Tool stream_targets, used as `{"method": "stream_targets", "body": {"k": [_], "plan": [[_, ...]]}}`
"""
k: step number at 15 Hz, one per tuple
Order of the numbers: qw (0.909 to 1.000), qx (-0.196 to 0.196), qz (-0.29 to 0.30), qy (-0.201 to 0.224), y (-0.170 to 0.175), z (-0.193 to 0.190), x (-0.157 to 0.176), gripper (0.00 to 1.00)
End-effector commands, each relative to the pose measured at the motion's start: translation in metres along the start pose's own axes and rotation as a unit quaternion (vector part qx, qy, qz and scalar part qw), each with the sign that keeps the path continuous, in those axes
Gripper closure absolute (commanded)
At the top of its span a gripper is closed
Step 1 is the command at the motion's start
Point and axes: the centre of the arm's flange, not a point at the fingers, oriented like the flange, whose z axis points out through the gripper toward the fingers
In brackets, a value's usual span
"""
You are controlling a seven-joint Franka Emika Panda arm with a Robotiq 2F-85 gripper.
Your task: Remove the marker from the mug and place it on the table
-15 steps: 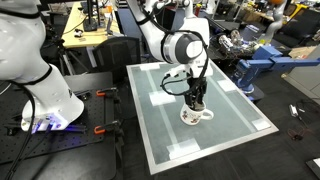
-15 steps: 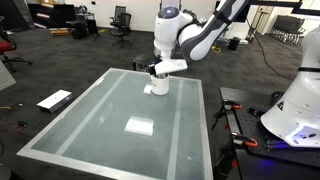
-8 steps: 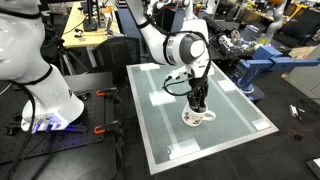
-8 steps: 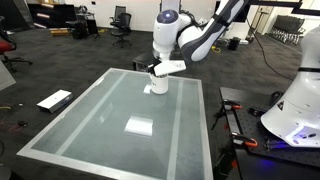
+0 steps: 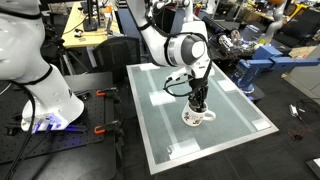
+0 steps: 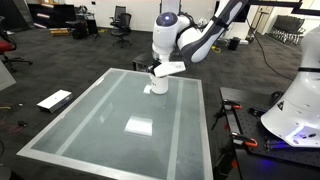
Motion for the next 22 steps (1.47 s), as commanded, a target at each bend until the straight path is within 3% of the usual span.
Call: {"method": "stream_targets", "body": {"k": [1,3,10,22], "plan": [[0.9998,0.0,0.007,0.016,-0.005,0.004,0.0,0.96],[0.9998,0.003,0.005,0.021,-0.004,0.0,-0.001,1.0],[0.9971,0.017,0.023,0.071,0.002,-0.031,-0.01,0.97],[0.9827,0.069,0.067,0.158,0.019,-0.129,-0.001,0.97]]}}
